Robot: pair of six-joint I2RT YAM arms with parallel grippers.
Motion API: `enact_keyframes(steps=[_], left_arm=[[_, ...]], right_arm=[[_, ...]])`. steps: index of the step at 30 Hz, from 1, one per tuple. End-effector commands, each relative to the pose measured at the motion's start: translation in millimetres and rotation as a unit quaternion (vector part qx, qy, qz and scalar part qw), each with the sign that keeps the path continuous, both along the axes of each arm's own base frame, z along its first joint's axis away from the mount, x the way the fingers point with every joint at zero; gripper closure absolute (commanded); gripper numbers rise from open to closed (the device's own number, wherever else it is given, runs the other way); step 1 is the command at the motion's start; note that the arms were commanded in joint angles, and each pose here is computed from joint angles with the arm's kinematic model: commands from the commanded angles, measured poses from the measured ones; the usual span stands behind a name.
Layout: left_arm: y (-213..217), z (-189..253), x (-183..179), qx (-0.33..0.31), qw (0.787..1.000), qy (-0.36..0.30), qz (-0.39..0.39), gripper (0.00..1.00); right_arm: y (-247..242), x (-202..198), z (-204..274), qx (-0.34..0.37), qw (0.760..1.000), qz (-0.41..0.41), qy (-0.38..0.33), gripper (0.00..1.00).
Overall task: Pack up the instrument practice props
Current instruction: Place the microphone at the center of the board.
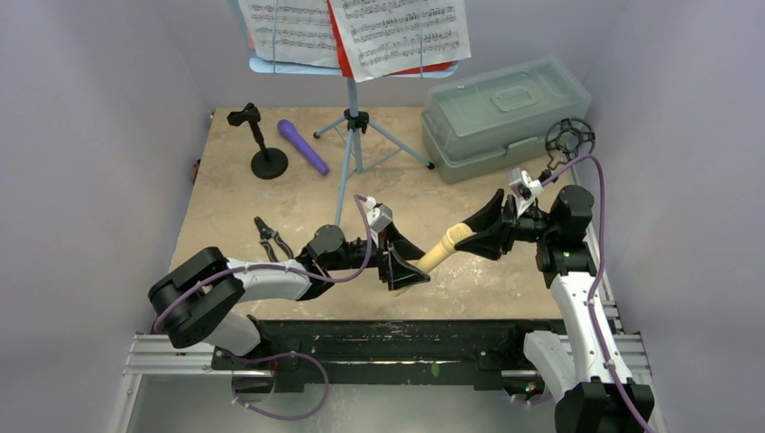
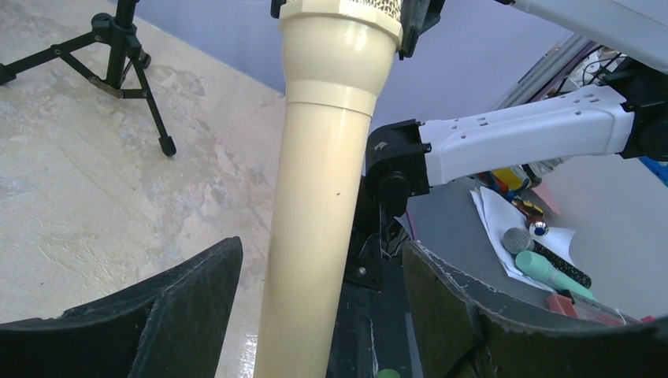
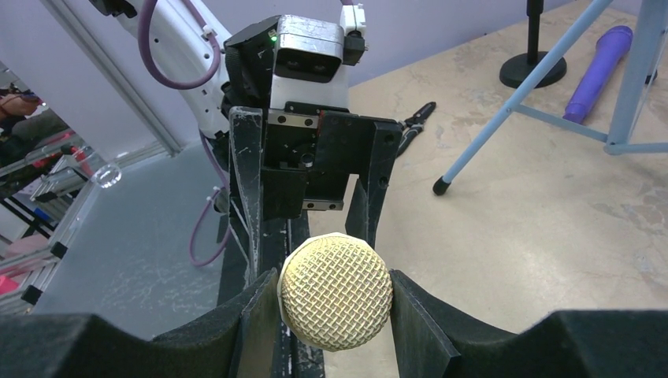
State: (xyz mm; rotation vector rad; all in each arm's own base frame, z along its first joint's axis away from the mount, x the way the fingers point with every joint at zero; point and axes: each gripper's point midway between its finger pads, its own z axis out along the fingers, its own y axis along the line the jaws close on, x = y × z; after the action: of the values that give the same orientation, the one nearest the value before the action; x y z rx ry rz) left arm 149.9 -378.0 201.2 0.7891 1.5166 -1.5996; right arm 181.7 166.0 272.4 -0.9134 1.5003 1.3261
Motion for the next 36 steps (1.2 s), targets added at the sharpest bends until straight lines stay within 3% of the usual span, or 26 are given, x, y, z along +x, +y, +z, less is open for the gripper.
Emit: enact_keyframes(steps=[1,12,14,17,18,23,26,28,36], left_arm=[[-10,13,0,-0.012,0.999,-0.032,-0.014,0.28],[-18,3,3,0.012,0.999,-0.036,-0.016,0.43],[-19,3,3,0.014,0.999,-0.037,-0.019,0.56],[-20,2,2,0.015,0.999,-0.034,-0.024,0.9],[-19,2,2,0.015,0.999,-0.033,-0.023,1.0],[-10,10,0,-0.003,0.999,-0.042,-0.006,1.0],[-2,10,0,-0.002,0.999,-0.043,0.012,1.0],[4,6,0,0.004,0.999,-0.038,0.022,1.0],[29,-16,9,0.046,0.994,-0.006,0.097,1.0]], right_arm=[[0,-3,3,0.001,1.0,0.007,-0.014,1.0],[0,-1,2,0.001,1.0,0.004,-0.013,1.0],[0,-1,1,0.001,1.0,0.004,-0.013,1.0],[0,0,1,0.0,1.0,0.001,-0.012,0.99],[0,0,0,0.0,1.0,0.0,-0.012,0.9],[-1,2,-3,-0.001,1.0,-0.005,-0.01,0.27],[-1,3,-4,-0.003,1.0,-0.009,-0.015,0.05],[-1,4,-4,-0.006,1.0,-0.015,-0.019,0.01],[-3,9,-8,-0.015,0.999,-0.032,-0.03,0.01]])
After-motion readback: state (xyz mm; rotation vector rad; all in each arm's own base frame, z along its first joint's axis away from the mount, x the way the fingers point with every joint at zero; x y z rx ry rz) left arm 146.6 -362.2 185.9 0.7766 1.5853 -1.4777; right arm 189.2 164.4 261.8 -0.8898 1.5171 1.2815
